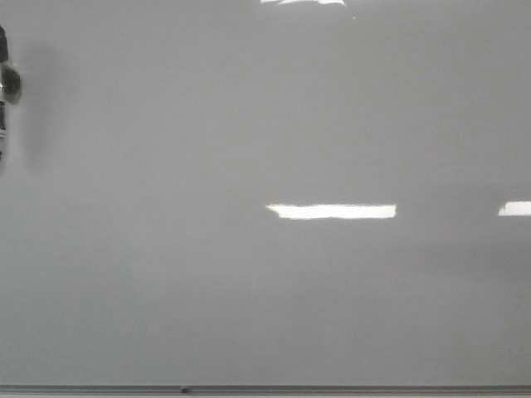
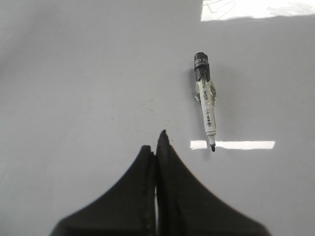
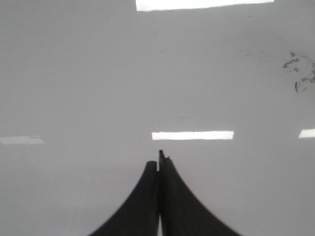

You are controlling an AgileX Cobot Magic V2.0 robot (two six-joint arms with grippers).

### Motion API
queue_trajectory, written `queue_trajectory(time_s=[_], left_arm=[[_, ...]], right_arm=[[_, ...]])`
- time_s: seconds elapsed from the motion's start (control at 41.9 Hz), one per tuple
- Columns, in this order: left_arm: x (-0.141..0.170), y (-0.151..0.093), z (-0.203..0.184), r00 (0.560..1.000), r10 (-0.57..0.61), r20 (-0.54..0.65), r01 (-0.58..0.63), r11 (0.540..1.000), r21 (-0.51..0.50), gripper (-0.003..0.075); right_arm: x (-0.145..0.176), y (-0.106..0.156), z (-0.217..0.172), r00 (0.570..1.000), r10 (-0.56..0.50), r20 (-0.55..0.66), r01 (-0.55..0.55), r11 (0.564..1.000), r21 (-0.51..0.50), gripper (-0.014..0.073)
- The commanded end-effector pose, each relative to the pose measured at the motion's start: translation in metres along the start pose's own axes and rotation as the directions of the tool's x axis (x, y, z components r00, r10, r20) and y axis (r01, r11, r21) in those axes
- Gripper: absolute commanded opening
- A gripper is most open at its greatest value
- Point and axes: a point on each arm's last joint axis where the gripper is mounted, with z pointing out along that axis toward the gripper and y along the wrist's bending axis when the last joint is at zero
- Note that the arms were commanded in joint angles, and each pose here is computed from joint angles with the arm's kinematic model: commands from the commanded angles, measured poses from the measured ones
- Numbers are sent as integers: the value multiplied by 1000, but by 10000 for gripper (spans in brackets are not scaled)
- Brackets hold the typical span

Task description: Write number 5 on whiteboard

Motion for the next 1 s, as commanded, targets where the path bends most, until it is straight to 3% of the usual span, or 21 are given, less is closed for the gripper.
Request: queue_trajectory(time_s=[0.0,0.86,0.979], left_arm=[[-7,0,-2,995,-10,96,10,1000,4,-20],[-7,0,-2,995,-10,96,10,1000,4,-20],[-11,0,-2,990,-11,140,10,1000,3,-20]], right_arm=[[-14,0,-3,993,-4,118,4,1000,1,-70],[-17,1,-3,988,-4,152,4,1000,0,-70],[-21,1,-4,981,-4,191,4,1000,-1,-70]])
